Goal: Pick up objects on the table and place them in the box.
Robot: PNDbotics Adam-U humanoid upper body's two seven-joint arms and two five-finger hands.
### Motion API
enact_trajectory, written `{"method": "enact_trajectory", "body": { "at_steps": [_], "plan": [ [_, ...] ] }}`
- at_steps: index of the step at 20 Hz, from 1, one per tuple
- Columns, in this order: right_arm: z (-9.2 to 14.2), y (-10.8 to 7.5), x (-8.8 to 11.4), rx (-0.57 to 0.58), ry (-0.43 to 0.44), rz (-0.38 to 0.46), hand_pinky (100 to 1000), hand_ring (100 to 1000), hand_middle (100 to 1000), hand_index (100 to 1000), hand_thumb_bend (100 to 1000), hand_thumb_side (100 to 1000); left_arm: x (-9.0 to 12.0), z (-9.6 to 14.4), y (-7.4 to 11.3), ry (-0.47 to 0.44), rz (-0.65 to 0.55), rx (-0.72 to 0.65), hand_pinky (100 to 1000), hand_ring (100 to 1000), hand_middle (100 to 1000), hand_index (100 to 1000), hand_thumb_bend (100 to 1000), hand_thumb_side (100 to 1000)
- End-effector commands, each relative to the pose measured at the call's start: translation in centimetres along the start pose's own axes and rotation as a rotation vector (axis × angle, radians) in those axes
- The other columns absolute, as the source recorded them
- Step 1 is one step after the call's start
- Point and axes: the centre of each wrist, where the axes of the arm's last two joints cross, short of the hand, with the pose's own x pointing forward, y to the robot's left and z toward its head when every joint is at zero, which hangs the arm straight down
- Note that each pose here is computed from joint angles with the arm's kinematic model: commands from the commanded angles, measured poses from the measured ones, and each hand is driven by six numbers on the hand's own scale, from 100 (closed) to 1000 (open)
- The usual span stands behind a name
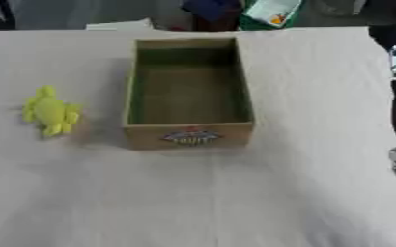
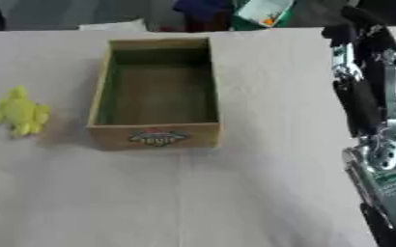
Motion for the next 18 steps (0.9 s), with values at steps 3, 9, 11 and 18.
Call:
{"method": "enact_trajectory", "body": {
  "at_steps": [3, 9, 11, 18],
  "plan": [
    [-0.5, 0.0, 0.7, 0.014, -0.035, 0.009, 894, 788, 597, 837, 100, 600, -1.3, 0.6, 1.4, 0.054, -0.06, 0.025, 663, 877, 900, 1000, 486, 460],
    [-0.7, 0.2, 0.9, 0.022, -0.04, 0.005, 895, 789, 596, 838, 100, 593, -1.6, -0.2, 0.6, 0.022, -0.019, 0.047, 653, 853, 890, 1000, 411, 397],
    [-0.7, 0.3, 0.9, 0.023, -0.042, 0.004, 896, 789, 595, 838, 100, 591, -1.7, -0.5, 0.5, 0.011, 0.005, 0.058, 648, 845, 884, 1000, 444, 405],
    [-0.8, 0.5, 0.9, 0.03, -0.044, -0.002, 897, 787, 592, 836, 100, 589, -2.5, -1.5, 0.5, 0.038, 0.045, 0.082, 630, 831, 871, 1000, 426, 410]
  ]
}}
